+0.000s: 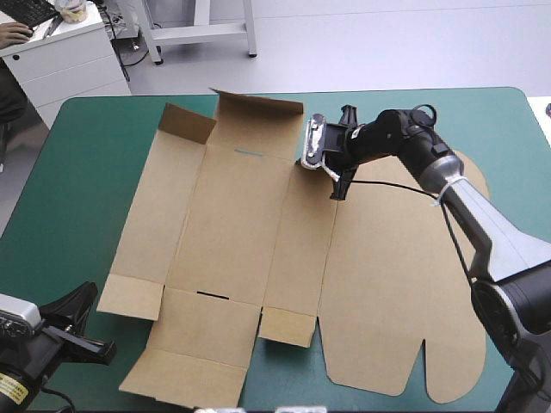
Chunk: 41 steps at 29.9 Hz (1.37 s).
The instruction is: Fold the box
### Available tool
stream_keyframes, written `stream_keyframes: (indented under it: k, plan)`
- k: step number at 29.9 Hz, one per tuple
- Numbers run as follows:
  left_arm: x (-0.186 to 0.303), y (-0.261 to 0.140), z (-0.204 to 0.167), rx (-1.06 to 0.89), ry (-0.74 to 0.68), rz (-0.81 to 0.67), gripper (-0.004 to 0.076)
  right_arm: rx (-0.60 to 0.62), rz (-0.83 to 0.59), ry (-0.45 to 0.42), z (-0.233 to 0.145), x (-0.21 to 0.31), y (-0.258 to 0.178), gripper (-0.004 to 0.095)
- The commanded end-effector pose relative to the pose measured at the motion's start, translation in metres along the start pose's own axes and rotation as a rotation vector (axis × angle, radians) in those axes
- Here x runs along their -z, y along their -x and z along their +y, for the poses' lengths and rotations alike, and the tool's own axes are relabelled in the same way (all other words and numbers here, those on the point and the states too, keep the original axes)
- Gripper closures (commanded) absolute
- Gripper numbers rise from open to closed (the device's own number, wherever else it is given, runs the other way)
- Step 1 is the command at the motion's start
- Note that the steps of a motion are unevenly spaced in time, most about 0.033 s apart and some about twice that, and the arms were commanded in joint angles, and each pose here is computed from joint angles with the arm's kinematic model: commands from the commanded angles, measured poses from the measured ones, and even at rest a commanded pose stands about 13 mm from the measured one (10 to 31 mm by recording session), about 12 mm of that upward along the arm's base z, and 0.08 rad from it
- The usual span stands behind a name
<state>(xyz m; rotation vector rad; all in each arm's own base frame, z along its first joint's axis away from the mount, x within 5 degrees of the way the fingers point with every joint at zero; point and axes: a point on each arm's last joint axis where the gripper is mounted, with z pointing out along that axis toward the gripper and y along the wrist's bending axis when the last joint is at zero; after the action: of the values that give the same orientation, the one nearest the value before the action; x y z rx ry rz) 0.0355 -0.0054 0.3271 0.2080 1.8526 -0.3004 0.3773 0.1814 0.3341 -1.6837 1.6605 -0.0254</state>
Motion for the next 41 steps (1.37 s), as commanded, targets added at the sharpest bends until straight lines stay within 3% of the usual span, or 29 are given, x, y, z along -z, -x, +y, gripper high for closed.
stream_keyframes:
  k: [1, 6, 17, 20, 25, 27, 34, 41]
  plan:
    - [0.002, 0.016, -0.002, 0.004, -0.015, -0.094, 0.0734, 0.125, -0.091, -0.136, -0.007, 0.016, 0.031, 0.0928]
    - [0.002, 0.016, -0.002, 0.001, -0.015, -0.094, 0.0734, 0.251, -0.121, -0.07, 0.009, -0.006, 0.047, 0.0929]
    - [0.002, 0.016, -0.002, 0.001, -0.014, -0.092, 0.0734, 0.307, -0.083, -0.028, 0.018, -0.033, 0.046, 0.0899]
    - [0.002, 0.016, -0.002, 0.0, -0.013, -0.092, 0.0734, 0.322, -0.074, -0.053, 0.016, -0.033, 0.045, 0.0769]
    - [0.002, 0.016, -0.002, 0.0, -0.013, -0.092, 0.0734, 0.323, -0.073, -0.057, 0.015, -0.033, 0.045, 0.0435]
    - [0.002, 0.016, -0.002, -0.001, -0.013, -0.093, 0.0734, 0.321, -0.074, -0.063, 0.015, -0.033, 0.045, 0.0372]
    - [0.002, 0.016, -0.002, -0.001, -0.013, -0.093, 0.0734, 0.152, -0.098, -0.113, 0.009, -0.013, 0.052, 0.0381]
    - [0.002, 0.016, -0.002, -0.001, -0.013, -0.093, 0.0734, 0.016, -0.083, -0.219, 0.001, 0.034, 0.058, 0.0603]
